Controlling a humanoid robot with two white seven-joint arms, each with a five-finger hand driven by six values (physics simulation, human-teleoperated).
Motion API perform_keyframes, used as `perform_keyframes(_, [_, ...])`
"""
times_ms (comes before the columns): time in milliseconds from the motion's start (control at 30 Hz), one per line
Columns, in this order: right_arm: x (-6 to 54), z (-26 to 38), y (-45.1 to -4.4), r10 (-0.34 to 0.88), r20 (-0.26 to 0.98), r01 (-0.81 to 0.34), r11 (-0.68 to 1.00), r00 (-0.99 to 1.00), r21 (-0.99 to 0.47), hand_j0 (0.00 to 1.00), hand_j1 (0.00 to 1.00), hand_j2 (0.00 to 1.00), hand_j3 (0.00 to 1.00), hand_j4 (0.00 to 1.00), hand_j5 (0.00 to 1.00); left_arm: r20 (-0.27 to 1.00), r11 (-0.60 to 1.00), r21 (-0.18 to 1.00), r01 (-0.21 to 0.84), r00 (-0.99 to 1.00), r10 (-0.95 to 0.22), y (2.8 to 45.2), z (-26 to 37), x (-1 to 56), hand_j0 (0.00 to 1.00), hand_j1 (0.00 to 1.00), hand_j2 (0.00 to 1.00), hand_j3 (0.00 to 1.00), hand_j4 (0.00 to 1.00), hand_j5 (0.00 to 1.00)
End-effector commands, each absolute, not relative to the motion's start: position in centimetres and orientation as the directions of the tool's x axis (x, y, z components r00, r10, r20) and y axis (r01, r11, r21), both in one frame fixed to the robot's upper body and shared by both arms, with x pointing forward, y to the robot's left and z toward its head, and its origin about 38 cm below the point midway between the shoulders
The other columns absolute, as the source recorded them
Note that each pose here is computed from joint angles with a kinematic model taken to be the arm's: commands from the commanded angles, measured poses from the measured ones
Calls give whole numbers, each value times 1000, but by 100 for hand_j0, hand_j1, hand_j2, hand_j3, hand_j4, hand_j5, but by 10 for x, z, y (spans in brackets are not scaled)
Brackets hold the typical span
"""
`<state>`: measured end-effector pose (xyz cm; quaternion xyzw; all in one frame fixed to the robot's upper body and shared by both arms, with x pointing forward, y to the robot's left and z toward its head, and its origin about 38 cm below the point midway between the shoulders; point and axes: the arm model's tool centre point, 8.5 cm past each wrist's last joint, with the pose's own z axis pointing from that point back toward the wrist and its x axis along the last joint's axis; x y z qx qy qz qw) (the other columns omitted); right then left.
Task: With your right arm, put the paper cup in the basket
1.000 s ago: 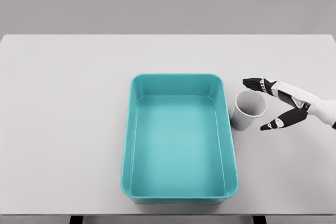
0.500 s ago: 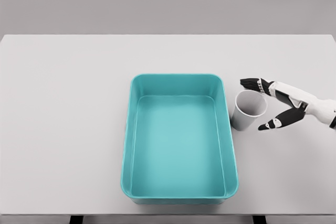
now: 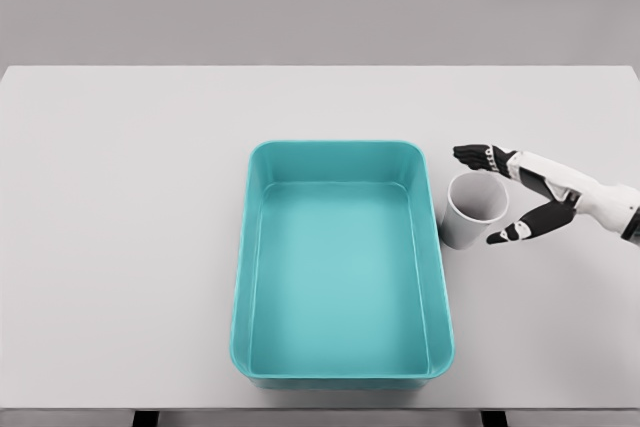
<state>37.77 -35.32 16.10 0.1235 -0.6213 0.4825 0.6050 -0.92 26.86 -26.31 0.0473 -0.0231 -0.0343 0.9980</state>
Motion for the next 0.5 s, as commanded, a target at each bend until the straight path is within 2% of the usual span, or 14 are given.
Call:
perform_keyframes(0, [377, 160, -351, 424, 875, -740, 505, -234, -443, 100, 100, 100, 100, 100, 100, 43, 993, 96, 66, 997, -70, 269, -263, -9, 100, 100, 100, 100, 100, 100])
perform_keyframes(467, [376, 152, -342, 413, 881, -755, 496, -230, -429, 100, 100, 100, 100, 100, 100, 43, 993, 96, 66, 997, -70, 269, -263, -9, 100, 100, 100, 100, 100, 100])
